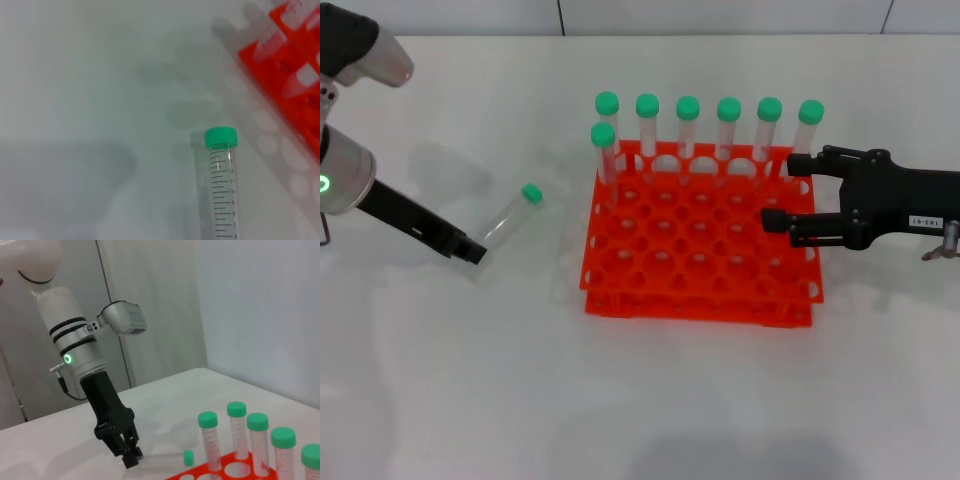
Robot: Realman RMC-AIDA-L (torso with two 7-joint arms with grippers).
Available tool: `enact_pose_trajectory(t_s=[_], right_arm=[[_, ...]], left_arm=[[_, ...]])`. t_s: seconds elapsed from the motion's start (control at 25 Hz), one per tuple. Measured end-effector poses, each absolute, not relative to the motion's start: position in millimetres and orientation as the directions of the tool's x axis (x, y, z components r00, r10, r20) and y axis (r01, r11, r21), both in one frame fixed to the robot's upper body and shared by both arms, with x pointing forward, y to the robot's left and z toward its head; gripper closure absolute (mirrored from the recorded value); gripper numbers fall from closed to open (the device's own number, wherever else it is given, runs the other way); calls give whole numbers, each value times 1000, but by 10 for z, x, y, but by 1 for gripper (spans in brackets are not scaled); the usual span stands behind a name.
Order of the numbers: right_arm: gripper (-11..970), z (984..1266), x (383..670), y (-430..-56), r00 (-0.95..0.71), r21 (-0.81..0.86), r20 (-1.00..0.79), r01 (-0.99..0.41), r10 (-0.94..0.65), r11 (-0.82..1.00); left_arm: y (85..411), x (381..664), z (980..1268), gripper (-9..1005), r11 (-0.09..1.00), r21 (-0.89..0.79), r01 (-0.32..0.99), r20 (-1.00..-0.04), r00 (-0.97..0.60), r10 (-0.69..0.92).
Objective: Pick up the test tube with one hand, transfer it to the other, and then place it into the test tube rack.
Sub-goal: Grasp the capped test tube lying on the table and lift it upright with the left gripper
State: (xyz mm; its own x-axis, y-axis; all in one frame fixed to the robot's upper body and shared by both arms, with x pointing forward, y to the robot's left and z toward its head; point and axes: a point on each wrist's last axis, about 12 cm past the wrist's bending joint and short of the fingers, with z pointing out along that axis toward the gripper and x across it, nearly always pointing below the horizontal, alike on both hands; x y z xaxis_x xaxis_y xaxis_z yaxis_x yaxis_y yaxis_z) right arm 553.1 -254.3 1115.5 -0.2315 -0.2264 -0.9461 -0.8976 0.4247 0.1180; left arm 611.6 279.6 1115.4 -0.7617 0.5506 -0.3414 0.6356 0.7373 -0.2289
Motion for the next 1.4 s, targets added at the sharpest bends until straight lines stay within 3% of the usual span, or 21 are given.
enact_pose_trajectory(t_s=[0.32, 0.68, 1.0, 1.4], right_arm=[[113, 11159, 5532, -2550, -231, 118, -948, -896, -221, 429], [114, 11180, 5530, -2559, -217, 110, -954, -895, -206, 431], [115, 11206, 5548, -2538, -192, 87, -958, -903, -214, 420], [116, 11233, 5554, -2534, -152, 51, -964, -909, -216, 413]], left_arm=[[2952, 6186, 11322, 797, 769, -246, 590, -482, -763, 431], [3083, 6195, 11610, 796, 731, -269, 627, -741, -620, 260], [2827, 6263, 11686, 797, 642, -238, 729, -881, -441, 174], [2458, 6262, 11518, 797, 536, -208, 818, -953, -293, 79]])
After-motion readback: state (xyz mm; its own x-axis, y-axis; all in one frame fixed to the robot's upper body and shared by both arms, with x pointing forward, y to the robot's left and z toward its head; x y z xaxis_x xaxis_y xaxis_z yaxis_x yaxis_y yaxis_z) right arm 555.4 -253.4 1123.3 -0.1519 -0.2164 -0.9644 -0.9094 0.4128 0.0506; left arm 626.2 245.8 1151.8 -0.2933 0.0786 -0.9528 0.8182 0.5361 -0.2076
